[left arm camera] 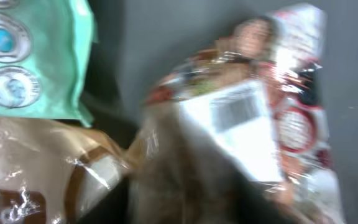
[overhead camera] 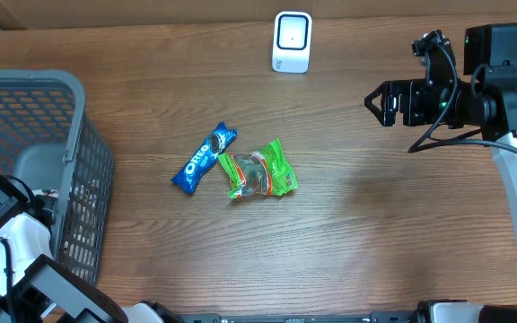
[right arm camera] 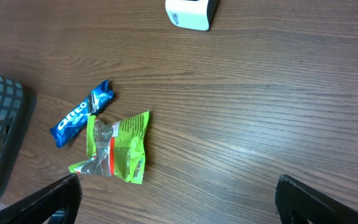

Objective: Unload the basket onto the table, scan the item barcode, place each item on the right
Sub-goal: 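Reach the left gripper into the basket and grasp the dried mushroom bag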

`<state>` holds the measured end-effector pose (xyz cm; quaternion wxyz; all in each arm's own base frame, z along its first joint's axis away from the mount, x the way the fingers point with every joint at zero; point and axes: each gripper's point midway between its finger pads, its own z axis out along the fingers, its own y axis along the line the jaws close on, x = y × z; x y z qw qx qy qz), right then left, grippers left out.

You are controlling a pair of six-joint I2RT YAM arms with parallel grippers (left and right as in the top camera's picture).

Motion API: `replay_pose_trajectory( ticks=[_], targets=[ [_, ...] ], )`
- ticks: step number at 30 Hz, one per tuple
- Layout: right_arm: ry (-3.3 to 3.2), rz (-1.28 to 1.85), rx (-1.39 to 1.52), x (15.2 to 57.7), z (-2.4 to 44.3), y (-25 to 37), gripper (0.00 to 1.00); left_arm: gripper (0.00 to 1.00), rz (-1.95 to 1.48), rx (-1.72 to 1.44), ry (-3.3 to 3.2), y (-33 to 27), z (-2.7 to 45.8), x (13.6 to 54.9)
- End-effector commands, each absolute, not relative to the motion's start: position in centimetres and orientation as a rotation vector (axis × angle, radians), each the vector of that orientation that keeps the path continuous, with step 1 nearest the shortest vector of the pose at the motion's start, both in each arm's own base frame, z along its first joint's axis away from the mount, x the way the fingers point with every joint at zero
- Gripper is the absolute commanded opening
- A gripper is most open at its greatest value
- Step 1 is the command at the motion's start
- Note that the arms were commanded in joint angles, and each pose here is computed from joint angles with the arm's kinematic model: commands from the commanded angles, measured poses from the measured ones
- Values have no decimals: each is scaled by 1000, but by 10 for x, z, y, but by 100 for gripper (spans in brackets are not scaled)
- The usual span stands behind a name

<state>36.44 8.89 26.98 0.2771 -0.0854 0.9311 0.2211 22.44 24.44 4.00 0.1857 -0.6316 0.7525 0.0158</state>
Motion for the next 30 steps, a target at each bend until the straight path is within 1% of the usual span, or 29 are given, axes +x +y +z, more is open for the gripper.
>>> replay_pose_trajectory(
  ticks=[1, 2, 7, 11, 17, 20, 23, 25, 26, 27, 28, 29, 30],
  targets=[
    [2478, 593, -235, 366, 278, 90, 100, 11, 11, -1889, 2259, 215, -2, 198],
    [2478, 593, -235, 366, 278, 90, 100, 4, -21, -1883, 2257, 212, -1, 201],
    [2478, 593, -235, 366, 278, 90, 100, 4, -228, -1822, 2232, 207, 19, 231],
    [2477, 593, -235, 366, 278, 90, 100, 4, -352, -1702, 2218, 217, 68, 263],
    [2470, 591, -237, 368, 279, 90, 100, 4, -320, -1571, 2178, 241, 162, 289],
    [2470, 591, -237, 368, 279, 90, 100, 4, -289, -1500, 2179, 244, 198, 295],
    [2470, 591, -237, 368, 279, 90, 100, 4, -243, -1471, 2185, 244, 219, 296],
    [2470, 591, -237, 368, 279, 90, 100, 4, -180, -1433, 2220, 244, 220, 296],
    [2470, 591, -237, 368, 279, 90, 100, 9, -124, -1383, 2267, 245, 216, 295],
    [2470, 591, -237, 368, 279, 90, 100, 38, -45, -1353, 2308, 248, 212, 291],
    [2469, 591, -237, 368, 279, 90, 100, 63, 32, -1337, 2339, 253, 208, 288],
    [2466, 590, -238, 368, 279, 90, 100, 80, 96, -1320, 2367, 257, 204, 285],
    [2463, 589, -239, 369, 280, 90, 100, 83, 145, -1293, 2400, 260, 200, 284]
  ],
)
